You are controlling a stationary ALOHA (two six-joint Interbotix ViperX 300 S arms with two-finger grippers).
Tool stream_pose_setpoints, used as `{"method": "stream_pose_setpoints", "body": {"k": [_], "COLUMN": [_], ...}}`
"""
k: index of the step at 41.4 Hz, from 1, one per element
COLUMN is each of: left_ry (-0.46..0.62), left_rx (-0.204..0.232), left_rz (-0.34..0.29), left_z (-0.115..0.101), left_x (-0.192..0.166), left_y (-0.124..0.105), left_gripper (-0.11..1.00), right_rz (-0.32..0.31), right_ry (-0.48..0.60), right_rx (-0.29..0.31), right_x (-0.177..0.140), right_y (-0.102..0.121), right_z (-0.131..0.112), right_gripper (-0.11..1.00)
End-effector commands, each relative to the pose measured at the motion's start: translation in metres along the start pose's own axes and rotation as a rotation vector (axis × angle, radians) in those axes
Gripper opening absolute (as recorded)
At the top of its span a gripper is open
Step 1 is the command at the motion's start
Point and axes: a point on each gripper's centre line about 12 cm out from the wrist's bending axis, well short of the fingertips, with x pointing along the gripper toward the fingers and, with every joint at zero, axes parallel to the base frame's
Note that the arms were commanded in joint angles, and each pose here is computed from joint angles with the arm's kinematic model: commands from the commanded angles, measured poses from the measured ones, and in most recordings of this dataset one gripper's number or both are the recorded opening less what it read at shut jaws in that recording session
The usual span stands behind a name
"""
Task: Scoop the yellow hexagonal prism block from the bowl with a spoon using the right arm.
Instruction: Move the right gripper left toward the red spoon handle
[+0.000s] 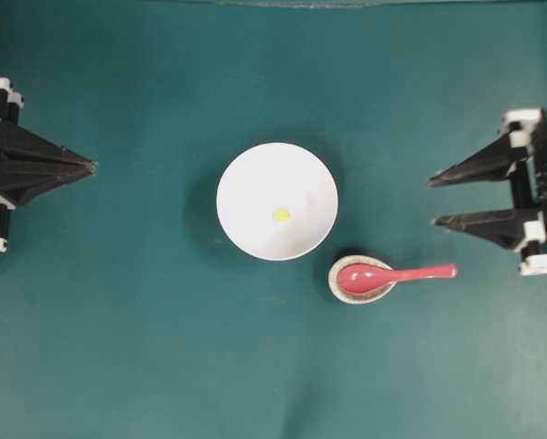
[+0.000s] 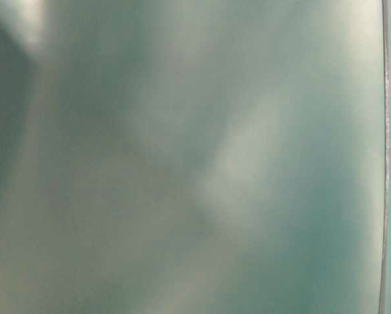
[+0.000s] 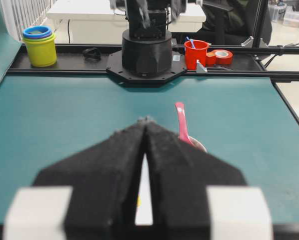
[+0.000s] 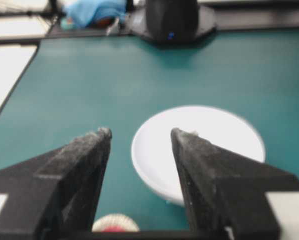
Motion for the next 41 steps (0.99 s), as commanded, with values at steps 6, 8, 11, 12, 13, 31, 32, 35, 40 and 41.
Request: {"method": "stream_pose_setpoints", "body": {"k": [6,8,11,12,13,31,32,35,40,41], "left_ry": [-0.029,-0.029,-0.028,-0.026,-0.026,-0.014,-0.014,-0.012,-0.012,-0.011], "left_rx": [0.005,0.005,0.005,0.005,0.005,0.005,0.005,0.003,0.005,0.005], "left_rz": [0.001,0.0,0.0,0.0,0.0,0.0,0.001,0.001,0.001,0.0], "left_z": [0.011,0.011,0.01,0.01,0.01,0.007,0.007,0.007,0.007,0.007], "left_x": [0.002,0.002,0.002,0.003,0.003,0.003,0.003,0.004,0.004,0.004], "left_y": [0.0,0.0,0.0,0.0,0.0,0.0,0.0,0.0,0.0,0.0], "left_gripper": [0.0,0.0,0.0,0.0,0.0,0.0,0.0,0.0,0.0,0.0], "right_rz": [0.022,0.021,0.02,0.017,0.013,-0.014,-0.017,-0.019,-0.023,-0.024], "right_ry": [0.006,0.02,0.034,0.041,0.047,0.117,0.127,0.145,0.179,0.185], "right_rx": [0.029,0.037,0.05,0.055,0.059,0.06,0.057,0.052,0.041,0.039], "right_x": [0.015,0.018,0.022,0.023,0.024,0.02,0.019,0.019,0.018,0.018], "right_y": [0.007,0.008,0.01,0.011,0.011,0.021,0.021,0.022,0.022,0.022], "right_z": [-0.03,-0.04,-0.052,-0.057,-0.061,-0.119,-0.123,-0.128,-0.137,-0.138], "right_gripper": [0.58,0.58,0.58,0.58,0.58,0.57,0.57,0.57,0.57,0.57]}}
